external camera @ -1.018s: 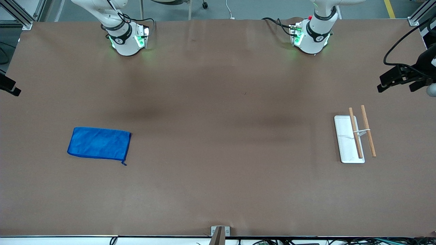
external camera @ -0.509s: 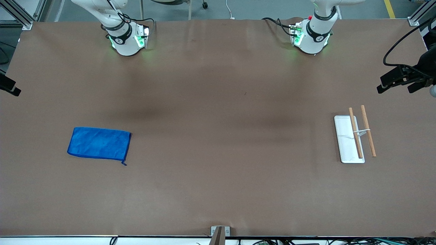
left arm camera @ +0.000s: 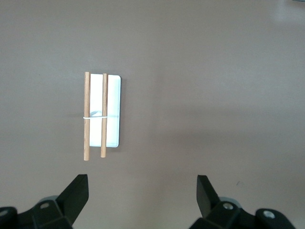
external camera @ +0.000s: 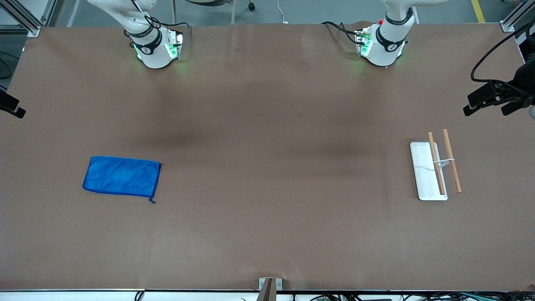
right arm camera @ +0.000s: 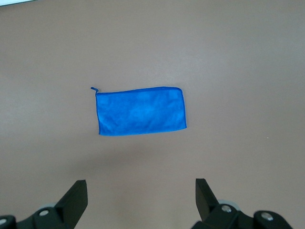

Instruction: Right arm passes towel to left arm to hang

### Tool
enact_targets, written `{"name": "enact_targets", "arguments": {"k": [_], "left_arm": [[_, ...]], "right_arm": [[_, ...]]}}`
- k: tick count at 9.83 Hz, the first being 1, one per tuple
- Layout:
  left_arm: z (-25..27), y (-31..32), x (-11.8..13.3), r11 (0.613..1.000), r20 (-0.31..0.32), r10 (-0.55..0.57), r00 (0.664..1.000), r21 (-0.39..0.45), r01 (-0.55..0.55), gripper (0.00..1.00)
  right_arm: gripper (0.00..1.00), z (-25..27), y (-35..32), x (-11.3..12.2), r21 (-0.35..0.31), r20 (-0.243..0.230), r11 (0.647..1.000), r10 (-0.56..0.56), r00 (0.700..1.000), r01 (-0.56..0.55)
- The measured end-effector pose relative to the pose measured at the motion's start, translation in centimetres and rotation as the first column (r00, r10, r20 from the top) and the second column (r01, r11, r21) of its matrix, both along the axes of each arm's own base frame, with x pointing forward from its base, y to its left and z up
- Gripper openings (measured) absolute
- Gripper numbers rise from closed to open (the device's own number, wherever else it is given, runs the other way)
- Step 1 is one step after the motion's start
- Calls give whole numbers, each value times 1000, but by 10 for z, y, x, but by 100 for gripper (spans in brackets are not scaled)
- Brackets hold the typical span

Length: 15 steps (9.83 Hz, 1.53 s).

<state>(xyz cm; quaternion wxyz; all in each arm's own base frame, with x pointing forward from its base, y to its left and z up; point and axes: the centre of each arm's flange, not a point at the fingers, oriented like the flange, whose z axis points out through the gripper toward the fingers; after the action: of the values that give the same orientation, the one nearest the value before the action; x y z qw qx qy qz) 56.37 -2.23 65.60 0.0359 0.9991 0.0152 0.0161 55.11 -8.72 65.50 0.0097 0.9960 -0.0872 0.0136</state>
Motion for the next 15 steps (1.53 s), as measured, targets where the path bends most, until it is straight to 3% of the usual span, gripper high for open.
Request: {"name": "enact_targets", "arguments": {"k": [4, 8, 11, 13, 15], "left_arm": [[1, 3, 1, 1000, 7, 4, 1000, 8, -4, 100], [1, 4, 1, 1000, 8, 4, 1000, 8, -4, 100], [0, 3, 1, 1000, 8, 4, 1000, 8, -4, 100], [0, 3, 1, 1000, 7, 3, 1000, 8, -3, 100], [-1, 3, 2, 1000, 6, 3, 1000, 8, -3, 100]], "right_arm": [[100, -9, 0, 2, 2, -13, 1000, 2, 1000, -2], [100, -177, 9, 30, 5, -37, 999, 38, 999, -38], [100, -320, 13, 21, -31, -45, 996, 87, 995, -88], [100, -367, 7, 24, -62, -38, 991, 116, 993, -118], [100, -406, -15, 22, -87, -3, 989, 120, 993, -120]]}}
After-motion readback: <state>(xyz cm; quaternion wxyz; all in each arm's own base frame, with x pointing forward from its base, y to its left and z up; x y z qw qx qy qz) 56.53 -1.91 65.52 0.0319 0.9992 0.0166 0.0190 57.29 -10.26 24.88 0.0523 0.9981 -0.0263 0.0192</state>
